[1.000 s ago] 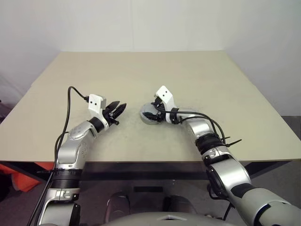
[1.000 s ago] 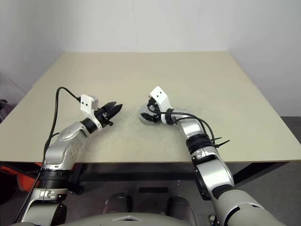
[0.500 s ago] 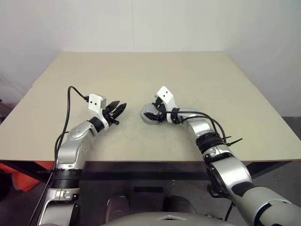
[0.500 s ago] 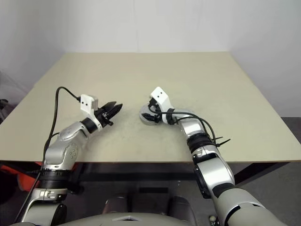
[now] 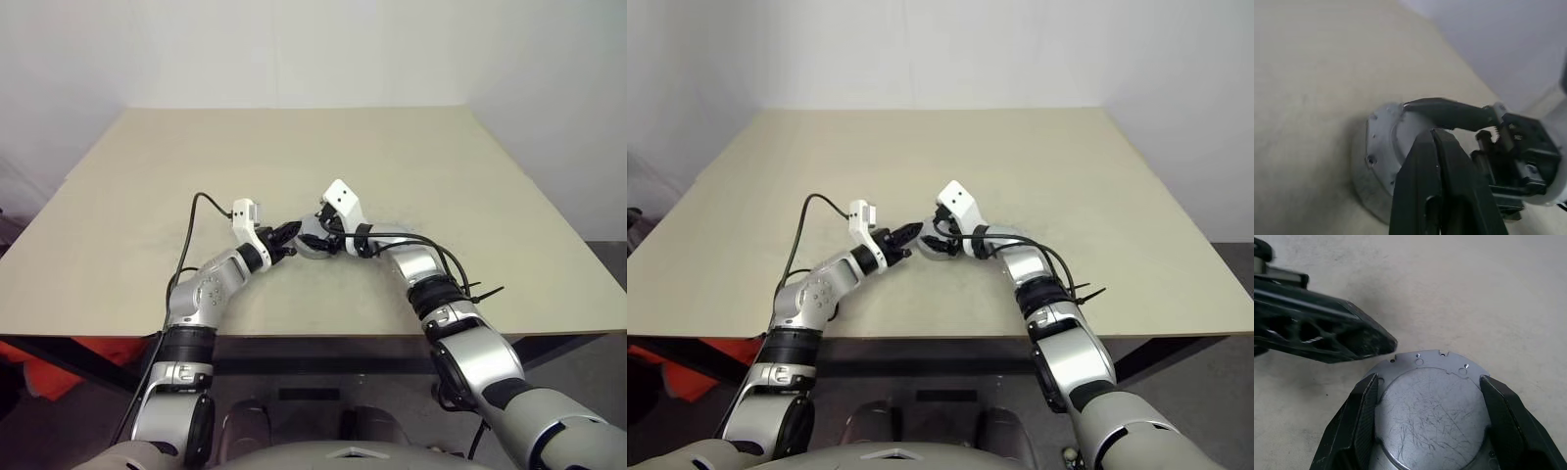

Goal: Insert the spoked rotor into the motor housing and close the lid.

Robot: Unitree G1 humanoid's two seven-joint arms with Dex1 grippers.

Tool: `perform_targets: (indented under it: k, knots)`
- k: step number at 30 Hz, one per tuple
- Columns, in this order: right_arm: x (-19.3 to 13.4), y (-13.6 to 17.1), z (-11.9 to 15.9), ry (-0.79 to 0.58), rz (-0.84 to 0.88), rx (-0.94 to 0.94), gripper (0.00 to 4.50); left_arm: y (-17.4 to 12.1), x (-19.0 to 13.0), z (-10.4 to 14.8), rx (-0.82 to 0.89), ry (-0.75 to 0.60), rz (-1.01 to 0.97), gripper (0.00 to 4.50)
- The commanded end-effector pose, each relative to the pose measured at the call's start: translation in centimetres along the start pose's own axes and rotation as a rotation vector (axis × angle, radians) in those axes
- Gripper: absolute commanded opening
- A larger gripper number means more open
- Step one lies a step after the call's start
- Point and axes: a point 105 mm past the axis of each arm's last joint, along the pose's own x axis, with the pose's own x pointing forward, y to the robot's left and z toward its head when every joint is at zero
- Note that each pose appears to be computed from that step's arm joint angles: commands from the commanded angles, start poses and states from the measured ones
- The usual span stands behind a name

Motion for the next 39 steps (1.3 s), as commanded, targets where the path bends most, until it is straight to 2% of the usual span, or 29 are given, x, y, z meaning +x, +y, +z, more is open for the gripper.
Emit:
perform_targets:
  k: [1,5,13,17,22,27,31,34,39]
  knots:
    - [-0.6,-0.7,0.2,0.005,-0.035,-0.026,3.17,0.1,0.5,0.3,-0.027,0.01,-0.001,0.02]
    - [-0.7,-1.0,0.4,0.0,-0.05,-0.026,3.17,0.9,0.9,-0.7,-0.021,0.058,0.039,0.02]
    - [-0.7,-0.6,0.5,0.01,-0.015,0.006,3.17,0.1,0.9,-1.7,-0.047,0.111,0.011,0.02]
    - [-0.8,-0.1,0.8,0.011,0.025,-0.008,4.48,0.0,0.7,-1.8,-0.051,0.124,0.004,0.0]
    - [-2.0,0.2,3.7,-0.088,0.049,-0.066,4.48,-0.2,0.5,-2.0,-0.059,0.143,-0.003,0.0]
    - [-4.0,-0.9,6.2,-0.159,0.012,0.003,4.48,-0.5,0.5,-2.2,-0.056,0.154,-0.008,0.0]
    - [-5.4,-3.1,5.8,-0.15,-0.095,0.229,4.48,-0.7,0.7,-2.3,-0.052,0.157,-0.012,0.0]
    - [-6.8,-4.9,2.4,-0.059,-0.211,0.554,4.48,-0.9,0.8,-2.4,-0.039,0.162,-0.017,0.0]
    - [-8.1,-4.3,0.4,-0.021,-0.205,0.951,4.48,-1.0,0.9,-2.5,-0.029,0.165,-0.02,0.0]
